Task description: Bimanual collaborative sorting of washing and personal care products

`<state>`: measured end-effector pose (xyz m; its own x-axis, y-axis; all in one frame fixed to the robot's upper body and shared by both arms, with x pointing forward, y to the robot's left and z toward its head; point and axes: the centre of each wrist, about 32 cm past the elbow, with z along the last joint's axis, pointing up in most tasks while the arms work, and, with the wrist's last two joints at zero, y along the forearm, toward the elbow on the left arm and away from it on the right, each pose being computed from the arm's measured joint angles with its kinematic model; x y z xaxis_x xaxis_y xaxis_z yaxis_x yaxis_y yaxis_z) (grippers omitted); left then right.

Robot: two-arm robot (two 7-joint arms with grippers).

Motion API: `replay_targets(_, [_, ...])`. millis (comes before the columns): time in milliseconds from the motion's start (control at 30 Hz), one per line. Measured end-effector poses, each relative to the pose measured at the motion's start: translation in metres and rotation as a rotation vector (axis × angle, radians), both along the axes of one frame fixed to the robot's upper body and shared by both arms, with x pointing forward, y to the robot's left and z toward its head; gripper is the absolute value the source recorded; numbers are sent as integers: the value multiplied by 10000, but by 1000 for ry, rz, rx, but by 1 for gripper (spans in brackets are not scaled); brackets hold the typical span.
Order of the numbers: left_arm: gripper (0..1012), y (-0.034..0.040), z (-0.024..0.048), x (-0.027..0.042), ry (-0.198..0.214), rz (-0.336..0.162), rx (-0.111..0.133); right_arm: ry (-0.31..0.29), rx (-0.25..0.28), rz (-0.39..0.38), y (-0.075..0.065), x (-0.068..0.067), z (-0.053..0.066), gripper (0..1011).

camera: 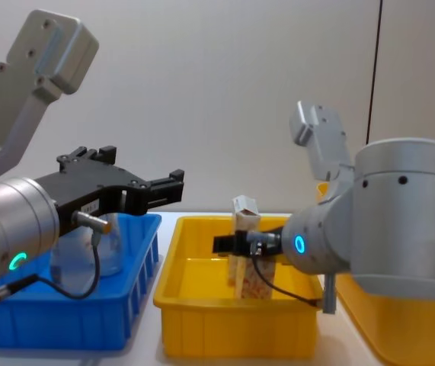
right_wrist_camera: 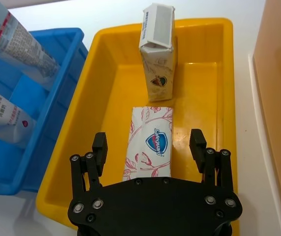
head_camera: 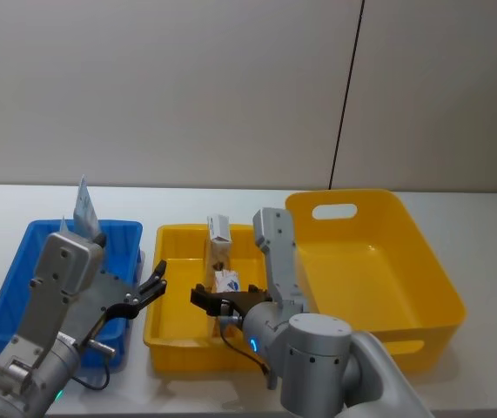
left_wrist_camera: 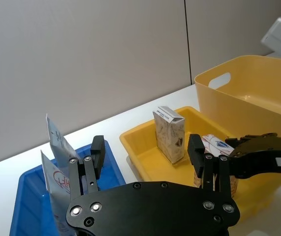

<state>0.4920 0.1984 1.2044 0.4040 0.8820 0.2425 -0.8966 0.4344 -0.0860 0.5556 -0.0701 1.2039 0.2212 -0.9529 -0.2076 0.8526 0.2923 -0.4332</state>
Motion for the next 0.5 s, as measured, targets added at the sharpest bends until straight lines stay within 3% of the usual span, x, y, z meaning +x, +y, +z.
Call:
replay_targets(267, [1001, 0, 0, 0, 0, 0, 0, 19, 3, 16, 56, 76, -34, 989])
replay_targets(500, [1001, 0, 0, 0, 0, 0, 0, 24, 11, 44, 107, 141, -67, 814])
